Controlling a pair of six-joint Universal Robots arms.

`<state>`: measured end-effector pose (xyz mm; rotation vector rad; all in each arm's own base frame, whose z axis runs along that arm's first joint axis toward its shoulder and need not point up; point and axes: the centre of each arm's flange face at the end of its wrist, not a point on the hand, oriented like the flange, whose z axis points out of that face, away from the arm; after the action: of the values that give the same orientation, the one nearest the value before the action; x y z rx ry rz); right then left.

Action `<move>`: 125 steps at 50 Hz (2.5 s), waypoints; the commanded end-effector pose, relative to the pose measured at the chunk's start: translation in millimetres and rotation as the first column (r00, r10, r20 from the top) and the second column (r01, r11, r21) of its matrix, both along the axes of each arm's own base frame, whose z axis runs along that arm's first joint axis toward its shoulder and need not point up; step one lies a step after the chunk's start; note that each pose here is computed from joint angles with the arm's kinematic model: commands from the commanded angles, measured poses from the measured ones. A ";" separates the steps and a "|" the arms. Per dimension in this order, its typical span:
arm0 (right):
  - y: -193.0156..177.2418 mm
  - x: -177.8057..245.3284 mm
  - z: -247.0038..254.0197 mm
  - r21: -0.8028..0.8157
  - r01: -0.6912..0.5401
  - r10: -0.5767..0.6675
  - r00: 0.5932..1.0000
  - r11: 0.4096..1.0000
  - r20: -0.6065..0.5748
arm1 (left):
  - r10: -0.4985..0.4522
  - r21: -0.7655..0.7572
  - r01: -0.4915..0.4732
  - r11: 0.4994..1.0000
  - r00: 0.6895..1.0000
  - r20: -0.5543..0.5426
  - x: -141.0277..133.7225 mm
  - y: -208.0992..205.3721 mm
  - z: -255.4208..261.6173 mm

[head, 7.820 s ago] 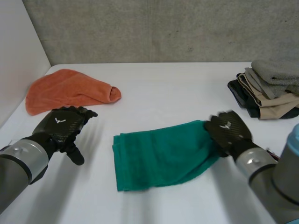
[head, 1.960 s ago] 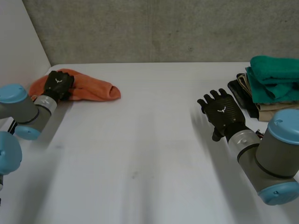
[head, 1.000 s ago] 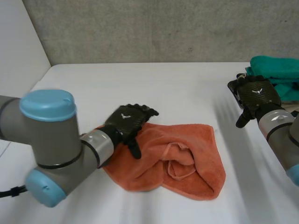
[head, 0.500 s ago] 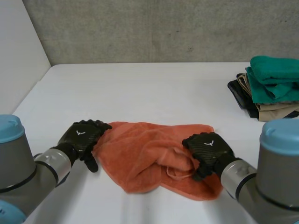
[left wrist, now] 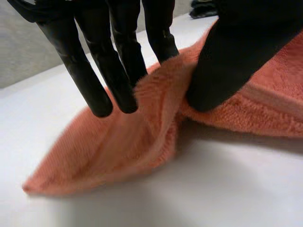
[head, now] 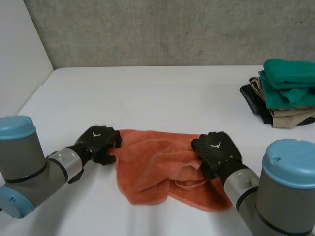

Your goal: Fold the laundry.

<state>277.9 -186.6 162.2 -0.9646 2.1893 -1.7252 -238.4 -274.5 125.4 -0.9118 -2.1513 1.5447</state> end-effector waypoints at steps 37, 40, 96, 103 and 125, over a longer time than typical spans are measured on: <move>-132.9 1.0 108.6 -0.313 0.134 -0.114 0.990 0.940 0.080 | 0.025 -0.125 -0.043 0.991 0.990 -0.140 2.0 72.6 120.1; -111.2 -22.2 121.2 -0.306 0.080 -0.077 0.997 0.949 0.023 | 0.020 -0.166 -0.046 0.985 0.988 -0.155 3.7 73.9 131.6; -92.7 -52.0 159.9 -0.314 -0.028 -0.021 0.988 0.949 -0.151 | 0.137 -0.219 -0.198 0.956 0.954 -0.266 57.1 42.4 198.4; -56.8 -1.1 91.7 -0.119 -0.308 0.280 0.938 0.944 -0.205 | 0.078 -0.126 -0.109 0.986 0.970 -0.228 38.3 55.8 162.1; -28.7 80.9 -8.4 0.022 -0.523 0.519 0.838 0.852 -0.170 | 0.169 -0.255 -0.224 0.941 0.961 -0.221 47.7 50.0 175.6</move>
<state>356.2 -219.2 156.9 -1.5746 1.7603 -1.4423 -197.0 -214.1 292.9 -0.6464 -1.9685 1.9099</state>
